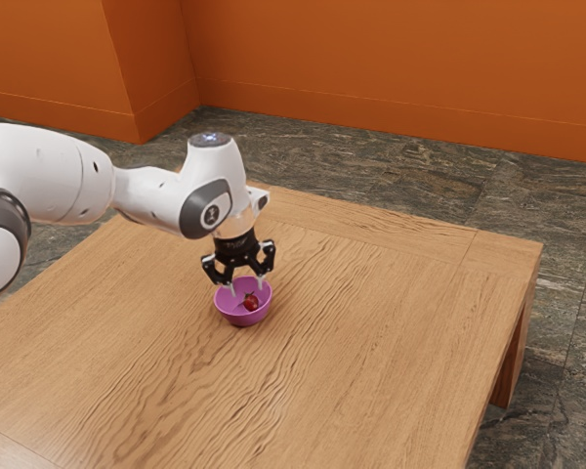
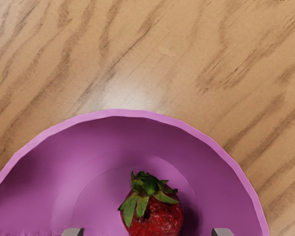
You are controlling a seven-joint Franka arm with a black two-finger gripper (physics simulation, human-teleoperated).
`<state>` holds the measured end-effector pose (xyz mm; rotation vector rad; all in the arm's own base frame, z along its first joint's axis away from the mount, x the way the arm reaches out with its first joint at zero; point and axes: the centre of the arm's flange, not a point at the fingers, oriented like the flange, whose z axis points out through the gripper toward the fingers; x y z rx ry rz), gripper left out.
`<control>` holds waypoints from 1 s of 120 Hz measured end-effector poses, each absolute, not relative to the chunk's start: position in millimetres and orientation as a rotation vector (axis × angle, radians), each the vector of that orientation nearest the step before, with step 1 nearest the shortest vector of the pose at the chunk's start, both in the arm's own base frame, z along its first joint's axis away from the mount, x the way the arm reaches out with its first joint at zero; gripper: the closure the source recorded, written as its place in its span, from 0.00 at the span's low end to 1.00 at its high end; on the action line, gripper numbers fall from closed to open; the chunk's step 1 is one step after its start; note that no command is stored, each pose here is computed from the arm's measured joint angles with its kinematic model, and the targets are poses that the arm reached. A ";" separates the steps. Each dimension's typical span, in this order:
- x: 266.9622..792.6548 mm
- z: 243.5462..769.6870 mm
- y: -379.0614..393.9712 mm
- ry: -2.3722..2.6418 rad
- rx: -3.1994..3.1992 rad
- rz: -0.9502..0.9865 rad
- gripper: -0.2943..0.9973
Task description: Take strawberry from the bowl
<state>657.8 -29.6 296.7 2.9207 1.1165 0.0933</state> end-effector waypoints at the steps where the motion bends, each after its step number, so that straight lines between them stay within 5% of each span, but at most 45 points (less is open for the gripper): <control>1: 657.6 296.3 -29.5 1.123 2.919 0.092 0.52; 120: 659.8 259.4 -25.8 1.415 2.797 0.054 0.62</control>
